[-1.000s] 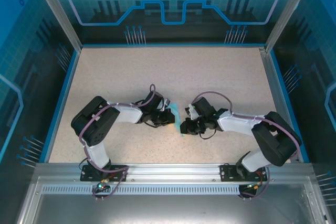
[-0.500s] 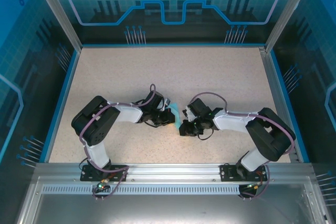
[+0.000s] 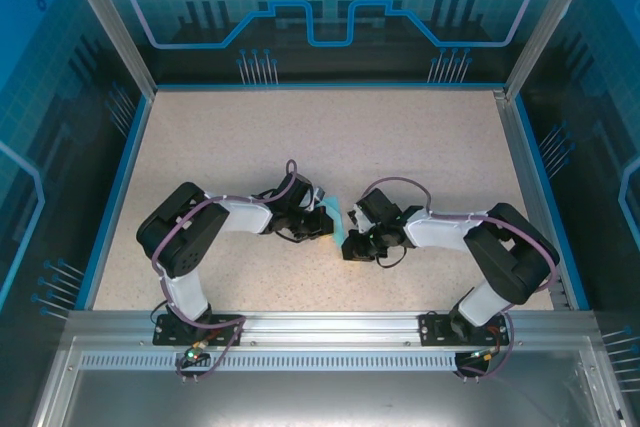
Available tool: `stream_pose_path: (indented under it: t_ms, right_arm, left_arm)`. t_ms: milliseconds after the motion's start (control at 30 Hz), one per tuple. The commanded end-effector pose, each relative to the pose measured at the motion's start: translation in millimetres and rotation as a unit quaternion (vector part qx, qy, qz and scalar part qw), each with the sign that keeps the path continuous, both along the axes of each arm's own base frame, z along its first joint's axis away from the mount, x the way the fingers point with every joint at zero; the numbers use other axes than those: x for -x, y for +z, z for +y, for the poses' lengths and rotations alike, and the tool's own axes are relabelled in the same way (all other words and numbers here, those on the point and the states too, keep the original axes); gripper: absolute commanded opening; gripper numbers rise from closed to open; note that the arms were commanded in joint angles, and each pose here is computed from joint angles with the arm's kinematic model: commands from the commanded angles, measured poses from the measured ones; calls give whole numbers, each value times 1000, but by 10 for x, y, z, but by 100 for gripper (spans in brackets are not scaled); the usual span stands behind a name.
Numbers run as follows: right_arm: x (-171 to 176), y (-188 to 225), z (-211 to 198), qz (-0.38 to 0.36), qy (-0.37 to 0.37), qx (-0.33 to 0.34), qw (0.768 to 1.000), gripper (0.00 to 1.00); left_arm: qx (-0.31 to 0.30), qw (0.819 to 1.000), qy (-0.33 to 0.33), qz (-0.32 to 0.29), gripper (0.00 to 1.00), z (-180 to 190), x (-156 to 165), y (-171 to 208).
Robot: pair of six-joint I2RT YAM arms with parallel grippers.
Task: Fold a paper plane with a square sheet of paper (pick it up from the middle)
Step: Fold the wing for the fifth time at the center of the table.
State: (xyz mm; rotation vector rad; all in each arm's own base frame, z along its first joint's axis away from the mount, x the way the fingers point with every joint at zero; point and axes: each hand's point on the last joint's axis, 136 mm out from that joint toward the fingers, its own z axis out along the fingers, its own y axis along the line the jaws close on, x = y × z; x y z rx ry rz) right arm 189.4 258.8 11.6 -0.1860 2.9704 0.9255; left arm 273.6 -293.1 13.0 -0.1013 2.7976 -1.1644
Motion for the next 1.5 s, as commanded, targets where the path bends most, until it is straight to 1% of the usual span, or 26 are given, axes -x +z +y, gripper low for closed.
stream_pose_path:
  t_ms: [0,100,167,333,433,667,967,1100,1267,1367,1467]
  right_arm:
    - [209,-206,-197,34,4,49,998,12]
    - [246,-234,-237,41,5,58,997,12]
    - [217,-164,-206,32,8,50,998,12]
    - [-14,225,-2,-27,12,2,1000,12]
    - [-127,289,88,-38,15,-4,999,13]
    - [-248,126,187,-29,17,5,999,12]
    - [-76,-227,-47,12,9,48,999,11]
    - [22,-360,-158,30,5,67,997,11]
    - [82,-435,-239,43,-3,74,996,11]
    - [77,-428,-244,45,-6,72,996,10]
    - [62,-413,-228,43,-7,68,997,10]
  left_arm:
    - [-60,998,11,31,7,164,91,-301]
    - [-61,998,10,33,6,168,99,-310]
    - [-61,998,10,34,6,166,101,-314]
    - [-60,998,9,35,7,163,103,-314]
    - [-59,998,9,35,6,158,100,-304]
    - [-55,998,4,35,7,136,100,-282]
    - [-52,998,-6,27,7,111,85,-233]
    - [-53,998,-31,4,7,81,44,-137]
    - [-48,996,-60,-52,9,29,-100,169]
    - [-50,994,-58,-81,10,47,-194,346]
    - [-60,994,-40,-87,10,133,-273,373]
